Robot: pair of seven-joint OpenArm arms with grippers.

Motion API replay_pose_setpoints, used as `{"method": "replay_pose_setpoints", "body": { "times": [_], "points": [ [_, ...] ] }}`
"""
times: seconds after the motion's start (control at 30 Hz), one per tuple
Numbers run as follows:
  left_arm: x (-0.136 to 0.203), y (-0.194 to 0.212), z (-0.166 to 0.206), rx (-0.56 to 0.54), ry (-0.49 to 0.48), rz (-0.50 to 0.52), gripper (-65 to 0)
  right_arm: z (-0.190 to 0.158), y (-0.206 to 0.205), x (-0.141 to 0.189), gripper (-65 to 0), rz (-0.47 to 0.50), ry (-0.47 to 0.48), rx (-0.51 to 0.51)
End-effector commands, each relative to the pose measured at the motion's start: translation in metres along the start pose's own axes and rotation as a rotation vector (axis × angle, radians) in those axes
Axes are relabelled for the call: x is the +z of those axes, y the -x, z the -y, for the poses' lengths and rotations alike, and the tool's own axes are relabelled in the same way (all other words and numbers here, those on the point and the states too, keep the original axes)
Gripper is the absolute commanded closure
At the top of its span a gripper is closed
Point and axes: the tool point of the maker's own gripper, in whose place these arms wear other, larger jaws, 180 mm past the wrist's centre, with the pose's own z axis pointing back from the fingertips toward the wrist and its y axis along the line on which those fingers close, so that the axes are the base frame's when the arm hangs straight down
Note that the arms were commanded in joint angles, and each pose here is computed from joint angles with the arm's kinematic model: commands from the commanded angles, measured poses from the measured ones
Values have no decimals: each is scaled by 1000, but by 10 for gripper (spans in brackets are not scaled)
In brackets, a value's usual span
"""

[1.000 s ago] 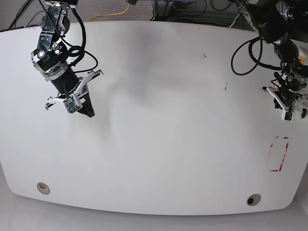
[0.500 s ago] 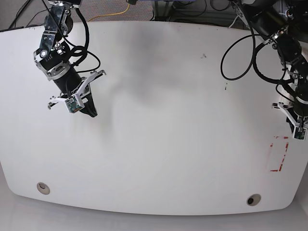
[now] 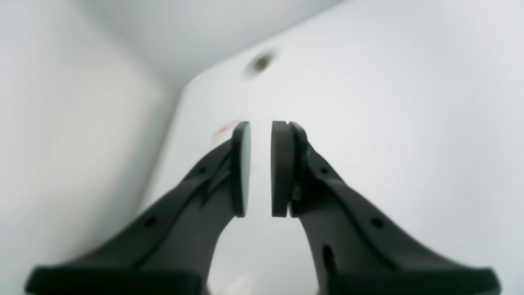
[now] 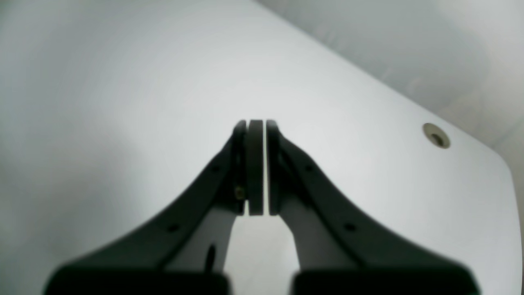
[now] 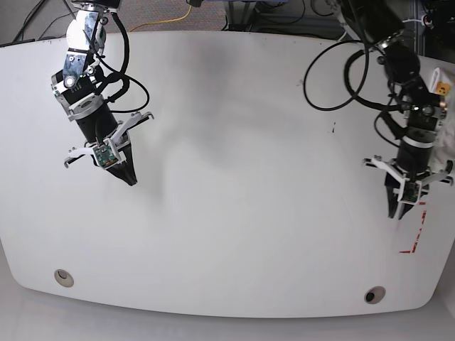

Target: Layout the t-shirt on the table in an organized manner, then fold the t-shirt properly

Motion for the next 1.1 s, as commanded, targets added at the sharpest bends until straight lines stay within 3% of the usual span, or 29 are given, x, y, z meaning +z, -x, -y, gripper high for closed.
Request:
{"method": "replay_pose_setpoints", "body": {
  "times": [0.0,0.2,0.43,0.67,1.07],
  "points": [
    [-8,-16,6,67,-45,92,-76,15,-4,-2,-8,74,56,-13],
    [-13,-7,56,207,-70,143,-79,36,14,2,-8,175,159,-78],
    [20,13,102,183,-5,98,-81,59,48,37,-8,126,254,-111],
    [82,27,123,129,86,33,-81,54,74,84,-8,62,248,-229],
    [206,85,128,110,141,-202,-76,3,99,167,-6,-125,158,-335]
  ]
}}
